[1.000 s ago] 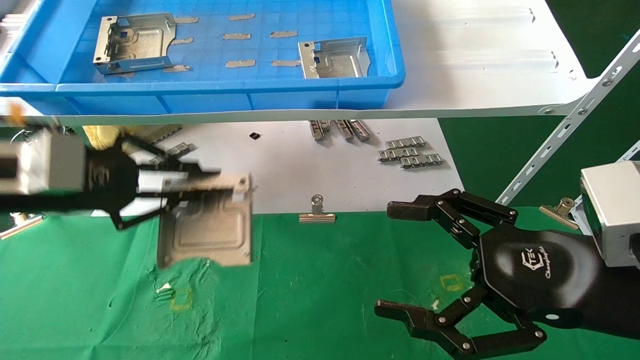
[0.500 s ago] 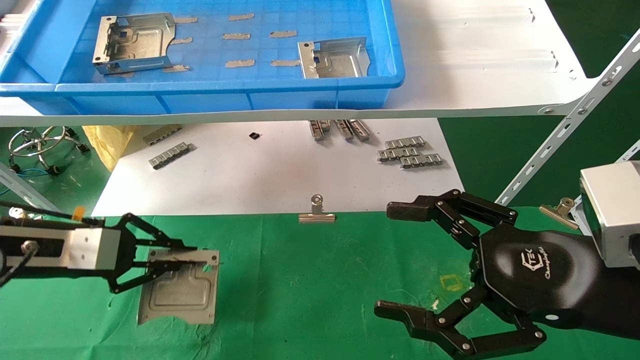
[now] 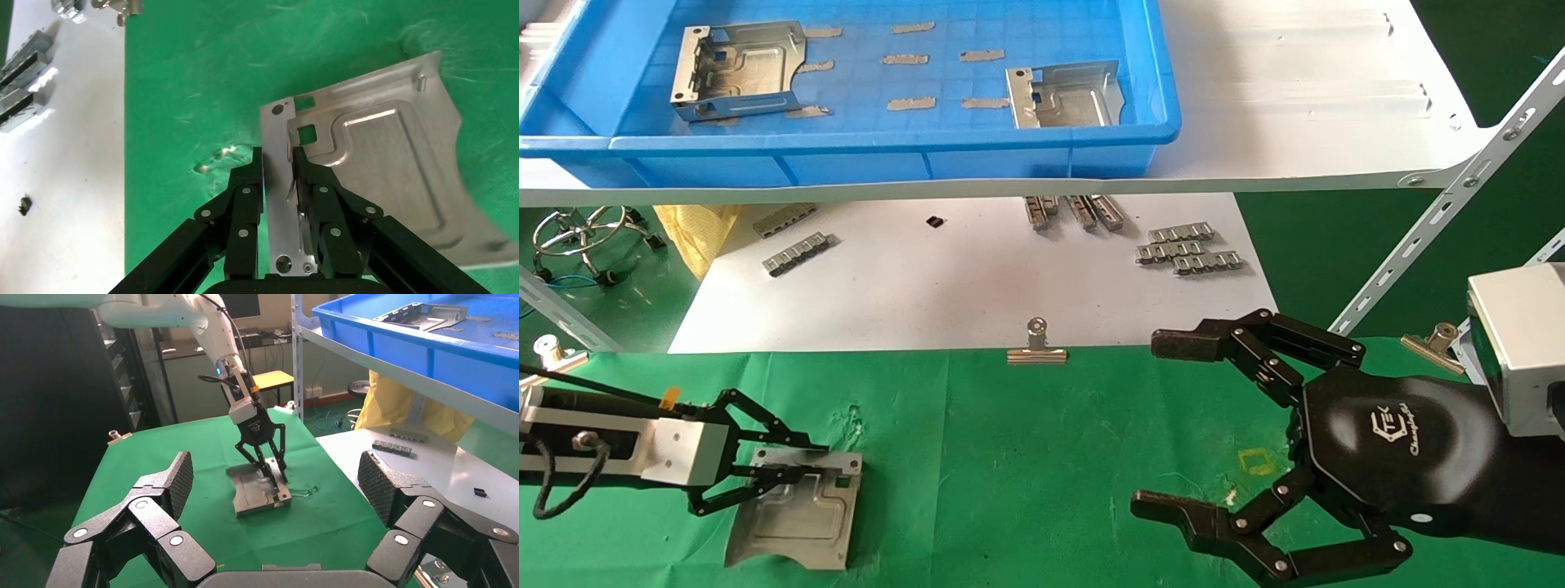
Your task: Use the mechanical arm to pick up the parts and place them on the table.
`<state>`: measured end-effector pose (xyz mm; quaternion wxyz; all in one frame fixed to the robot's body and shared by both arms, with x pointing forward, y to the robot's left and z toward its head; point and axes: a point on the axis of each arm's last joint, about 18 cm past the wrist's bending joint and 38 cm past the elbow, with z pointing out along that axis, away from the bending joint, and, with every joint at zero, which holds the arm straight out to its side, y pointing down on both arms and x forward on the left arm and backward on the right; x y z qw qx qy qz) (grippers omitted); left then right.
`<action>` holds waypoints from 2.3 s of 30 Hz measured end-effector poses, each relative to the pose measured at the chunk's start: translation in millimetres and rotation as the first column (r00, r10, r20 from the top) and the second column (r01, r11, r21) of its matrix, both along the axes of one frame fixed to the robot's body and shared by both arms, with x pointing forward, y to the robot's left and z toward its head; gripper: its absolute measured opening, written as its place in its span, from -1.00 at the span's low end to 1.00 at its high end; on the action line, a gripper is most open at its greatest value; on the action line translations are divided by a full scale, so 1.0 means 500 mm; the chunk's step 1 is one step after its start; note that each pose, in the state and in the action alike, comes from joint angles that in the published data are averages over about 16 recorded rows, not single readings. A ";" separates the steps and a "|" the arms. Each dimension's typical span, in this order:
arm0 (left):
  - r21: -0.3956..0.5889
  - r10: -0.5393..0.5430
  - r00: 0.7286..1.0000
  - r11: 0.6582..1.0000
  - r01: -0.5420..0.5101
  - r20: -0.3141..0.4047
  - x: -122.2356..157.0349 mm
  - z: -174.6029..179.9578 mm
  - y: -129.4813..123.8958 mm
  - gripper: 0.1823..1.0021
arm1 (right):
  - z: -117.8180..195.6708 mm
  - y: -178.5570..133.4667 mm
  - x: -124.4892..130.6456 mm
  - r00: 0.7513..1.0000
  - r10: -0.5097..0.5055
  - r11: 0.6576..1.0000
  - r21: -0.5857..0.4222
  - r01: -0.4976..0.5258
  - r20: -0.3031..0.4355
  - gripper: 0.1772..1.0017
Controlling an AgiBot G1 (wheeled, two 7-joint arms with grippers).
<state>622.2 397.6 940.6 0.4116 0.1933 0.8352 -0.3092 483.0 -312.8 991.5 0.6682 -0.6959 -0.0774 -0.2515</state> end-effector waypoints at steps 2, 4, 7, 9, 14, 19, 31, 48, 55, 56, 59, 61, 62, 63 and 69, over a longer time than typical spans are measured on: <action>-0.018 0.006 1.000 1.000 -0.006 0.000 -0.001 0.001 0.003 -0.73 | 0.000 0.000 0.000 1.000 0.000 1.000 0.000 0.000 0.000 1.00; -0.046 0.014 1.000 0.999 -0.014 -0.003 -0.004 0.002 0.007 -0.69 | 0.000 0.000 0.000 1.000 0.000 1.000 0.000 0.000 0.000 1.00; -0.108 0.028 0.999 0.994 -0.030 -0.016 -0.010 0.003 0.012 -0.63 | 0.000 0.000 0.000 1.000 0.000 1.000 0.000 0.000 0.000 1.00; -0.166 0.039 0.999 0.985 -0.044 -0.032 -0.015 0.002 0.017 -0.56 | 0.000 0.000 0.000 1.000 0.000 1.000 0.000 0.000 0.000 1.00; -0.320 0.062 0.993 0.943 -0.090 -0.097 -0.030 -0.009 0.027 -0.38 | 0.000 0.000 0.000 1.000 0.000 1.000 0.000 0.000 0.000 1.00; -0.442 0.064 0.985 0.888 -0.128 -0.158 -0.042 -0.023 0.034 -0.15 | 0.000 0.000 0.000 1.000 0.000 1.000 0.000 0.000 0.000 1.00; -0.519 0.042 0.981 0.843 -0.138 -0.192 -0.049 -0.029 0.028 0.49 | 0.000 0.000 0.000 1.000 0.000 1.000 0.000 0.000 0.000 1.00; -0.593 -0.093 0.974 0.803 -0.049 -0.206 -0.078 0.004 -0.042 0.96 | 0.000 0.000 0.000 1.000 0.000 1.000 0.000 0.000 0.000 1.00; -0.621 -0.153 0.966 0.783 -0.011 -0.210 -0.101 0.022 -0.071 0.99 | 0.000 0.000 0.000 1.000 0.000 1.000 0.000 0.000 0.000 1.00; -0.625 -0.161 0.964 0.781 -0.006 -0.210 -0.105 0.024 -0.075 0.99 | 0.000 0.000 0.000 1.000 0.000 1.000 0.000 0.000 0.000 1.00; -0.635 -0.185 0.960 0.773 0.009 -0.212 -0.116 0.032 -0.087 1.00 | 0.000 0.000 0.000 1.000 0.000 1.000 0.000 0.000 0.000 1.00; -0.641 -0.200 0.956 0.768 0.019 -0.212 -0.125 0.037 -0.095 1.00 | 0.000 0.000 0.000 1.000 0.000 1.000 0.000 0.000 0.000 1.00; -0.643 -0.208 0.955 0.765 0.023 -0.213 -0.129 0.040 -0.098 1.00 | 0.000 0.000 0.000 1.000 0.000 1.000 0.000 0.000 0.000 1.00; -0.646 -0.216 0.953 0.763 0.028 -0.213 -0.133 0.043 -0.102 1.00 | 0.000 0.000 0.000 1.000 0.000 1.000 0.000 0.000 0.000 1.00; -0.659 -0.259 0.942 0.750 0.056 -0.216 -0.162 0.058 -0.124 1.00 | 0.000 0.000 0.000 1.000 0.000 1.000 0.000 0.000 0.000 1.00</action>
